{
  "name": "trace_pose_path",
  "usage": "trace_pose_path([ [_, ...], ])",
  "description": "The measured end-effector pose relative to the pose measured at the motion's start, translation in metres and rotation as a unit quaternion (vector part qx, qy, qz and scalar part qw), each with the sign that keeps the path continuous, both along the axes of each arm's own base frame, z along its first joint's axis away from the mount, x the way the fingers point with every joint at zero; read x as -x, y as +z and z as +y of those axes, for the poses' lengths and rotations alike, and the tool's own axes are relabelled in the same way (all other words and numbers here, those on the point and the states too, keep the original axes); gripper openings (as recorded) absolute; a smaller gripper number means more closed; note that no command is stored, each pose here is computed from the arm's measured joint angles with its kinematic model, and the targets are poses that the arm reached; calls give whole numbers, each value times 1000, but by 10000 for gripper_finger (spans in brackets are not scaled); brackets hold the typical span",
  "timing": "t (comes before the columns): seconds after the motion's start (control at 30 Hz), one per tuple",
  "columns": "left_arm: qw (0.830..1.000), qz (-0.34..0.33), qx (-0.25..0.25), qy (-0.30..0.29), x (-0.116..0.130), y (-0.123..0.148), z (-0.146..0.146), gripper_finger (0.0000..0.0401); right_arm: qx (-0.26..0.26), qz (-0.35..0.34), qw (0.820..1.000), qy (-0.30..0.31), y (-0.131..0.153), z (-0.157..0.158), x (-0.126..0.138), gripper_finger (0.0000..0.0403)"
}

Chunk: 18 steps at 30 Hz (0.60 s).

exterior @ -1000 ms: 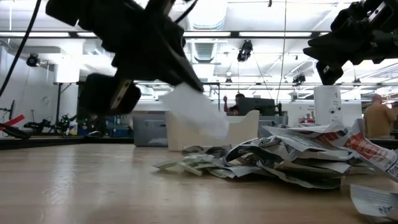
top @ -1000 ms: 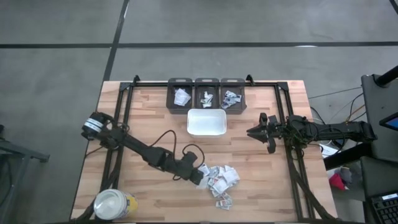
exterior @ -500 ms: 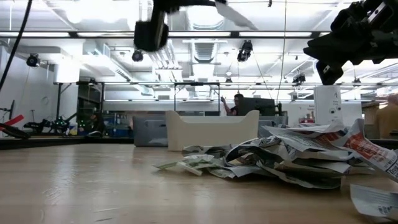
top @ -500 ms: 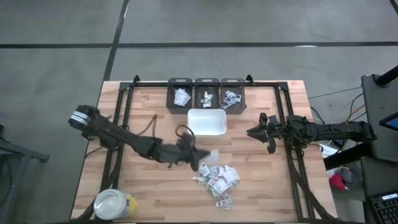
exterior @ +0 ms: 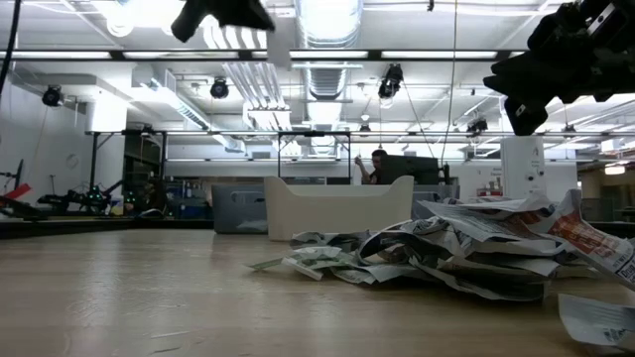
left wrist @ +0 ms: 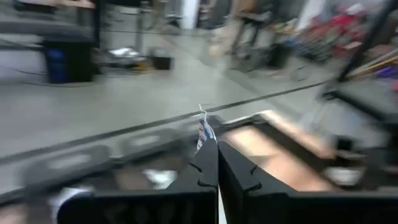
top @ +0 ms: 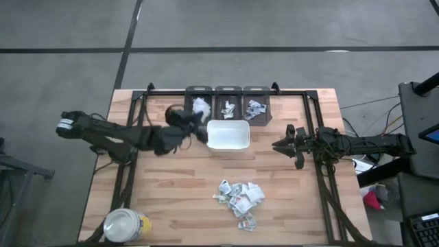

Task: Pick & Place First Aid Supplies
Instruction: Put the white fingertip band aid into the left black bin

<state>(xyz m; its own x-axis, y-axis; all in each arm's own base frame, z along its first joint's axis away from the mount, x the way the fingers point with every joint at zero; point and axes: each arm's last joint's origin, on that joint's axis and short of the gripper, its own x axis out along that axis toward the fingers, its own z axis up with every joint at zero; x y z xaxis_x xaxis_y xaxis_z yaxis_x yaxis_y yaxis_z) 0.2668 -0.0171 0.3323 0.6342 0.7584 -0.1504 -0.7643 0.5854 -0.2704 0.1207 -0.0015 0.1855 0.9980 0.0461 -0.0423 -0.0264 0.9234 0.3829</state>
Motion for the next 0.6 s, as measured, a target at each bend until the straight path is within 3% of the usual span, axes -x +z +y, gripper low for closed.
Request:
trace_pose_path([
  [0.13, 998, 56, 2, 43, 2, -9, 38, 0, 0, 0, 1000, 0, 0, 0, 0, 75],
  [0.33, 992, 101, 48, 64, 4, -24, 101, 0, 0, 0, 1000, 0, 0, 0, 0, 68],
  [0.6, 981, 74, 176, 25, 20, -45, 175, 0, 0, 0, 1000, 0, 0, 0, 0, 77],
])
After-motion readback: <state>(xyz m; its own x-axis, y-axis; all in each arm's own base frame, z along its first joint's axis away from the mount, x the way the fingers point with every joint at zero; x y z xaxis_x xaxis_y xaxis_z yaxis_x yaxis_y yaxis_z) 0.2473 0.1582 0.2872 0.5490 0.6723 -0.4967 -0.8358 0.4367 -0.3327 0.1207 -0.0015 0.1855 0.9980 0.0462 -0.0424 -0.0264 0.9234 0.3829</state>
